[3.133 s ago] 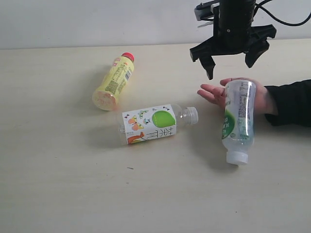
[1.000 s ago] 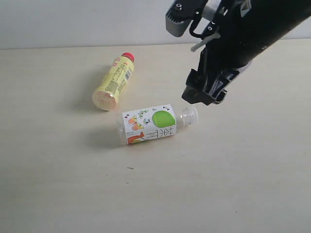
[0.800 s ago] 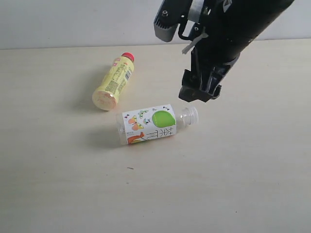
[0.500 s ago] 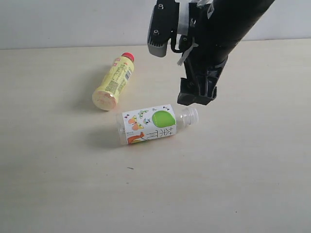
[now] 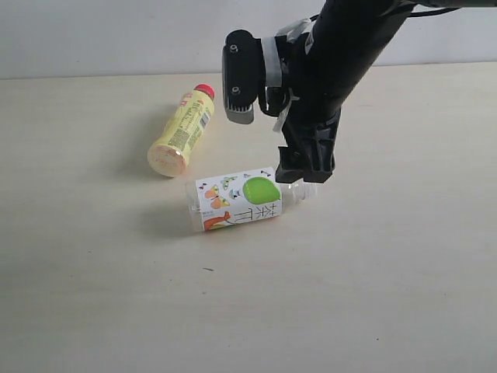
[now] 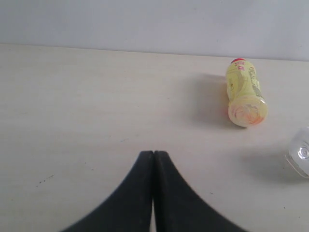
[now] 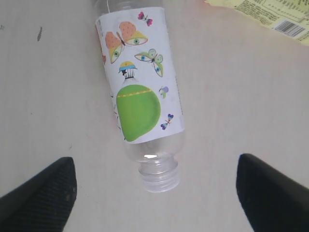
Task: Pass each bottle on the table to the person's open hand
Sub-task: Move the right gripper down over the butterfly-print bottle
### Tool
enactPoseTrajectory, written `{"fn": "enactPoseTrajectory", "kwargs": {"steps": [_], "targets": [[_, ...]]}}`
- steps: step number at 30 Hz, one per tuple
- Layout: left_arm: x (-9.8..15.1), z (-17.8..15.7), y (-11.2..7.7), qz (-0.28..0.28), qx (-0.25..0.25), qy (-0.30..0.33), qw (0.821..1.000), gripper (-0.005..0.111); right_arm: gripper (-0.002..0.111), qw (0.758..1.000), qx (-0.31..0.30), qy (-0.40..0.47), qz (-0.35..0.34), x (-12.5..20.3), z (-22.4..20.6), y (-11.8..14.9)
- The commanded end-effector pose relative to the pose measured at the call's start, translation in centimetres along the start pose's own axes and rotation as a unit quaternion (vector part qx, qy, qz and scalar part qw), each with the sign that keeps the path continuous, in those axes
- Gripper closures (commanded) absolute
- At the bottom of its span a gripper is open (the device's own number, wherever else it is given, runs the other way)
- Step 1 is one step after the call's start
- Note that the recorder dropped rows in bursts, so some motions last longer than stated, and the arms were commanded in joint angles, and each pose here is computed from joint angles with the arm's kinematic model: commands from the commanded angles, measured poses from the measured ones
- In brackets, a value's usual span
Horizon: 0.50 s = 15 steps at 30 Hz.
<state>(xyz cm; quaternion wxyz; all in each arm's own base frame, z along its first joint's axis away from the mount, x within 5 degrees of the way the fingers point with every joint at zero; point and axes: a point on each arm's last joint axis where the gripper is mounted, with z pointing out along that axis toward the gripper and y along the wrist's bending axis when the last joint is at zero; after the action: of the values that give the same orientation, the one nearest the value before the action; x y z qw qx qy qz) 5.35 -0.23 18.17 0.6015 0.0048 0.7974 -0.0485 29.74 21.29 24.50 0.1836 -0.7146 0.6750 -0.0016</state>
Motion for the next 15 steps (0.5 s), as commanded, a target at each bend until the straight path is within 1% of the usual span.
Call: {"fn": "enactPoseTrajectory", "kwargs": {"steps": [1,8,10,15], "targets": [[0.05,0.00,-0.03,0.001,0.003,-0.003,1.000,0.104,0.024,1.000,0.005,-0.008,-0.001,-0.26,0.01,-0.18],[0.05,0.00,-0.03,0.001,0.003,-0.003,1.000,0.104,0.024,1.000,0.008,-0.009,-0.001,-0.29,0.01,-0.24],[0.05,0.00,-0.03,0.001,0.003,-0.003,1.000,0.104,0.024,1.000,0.008,-0.010,-0.019,-0.31,0.01,-0.23],[0.05,0.00,-0.03,0.001,0.003,-0.003,1.000,0.104,0.024,0.999,-0.006,-0.038,-0.018,-0.81,-0.01,0.02]]}}
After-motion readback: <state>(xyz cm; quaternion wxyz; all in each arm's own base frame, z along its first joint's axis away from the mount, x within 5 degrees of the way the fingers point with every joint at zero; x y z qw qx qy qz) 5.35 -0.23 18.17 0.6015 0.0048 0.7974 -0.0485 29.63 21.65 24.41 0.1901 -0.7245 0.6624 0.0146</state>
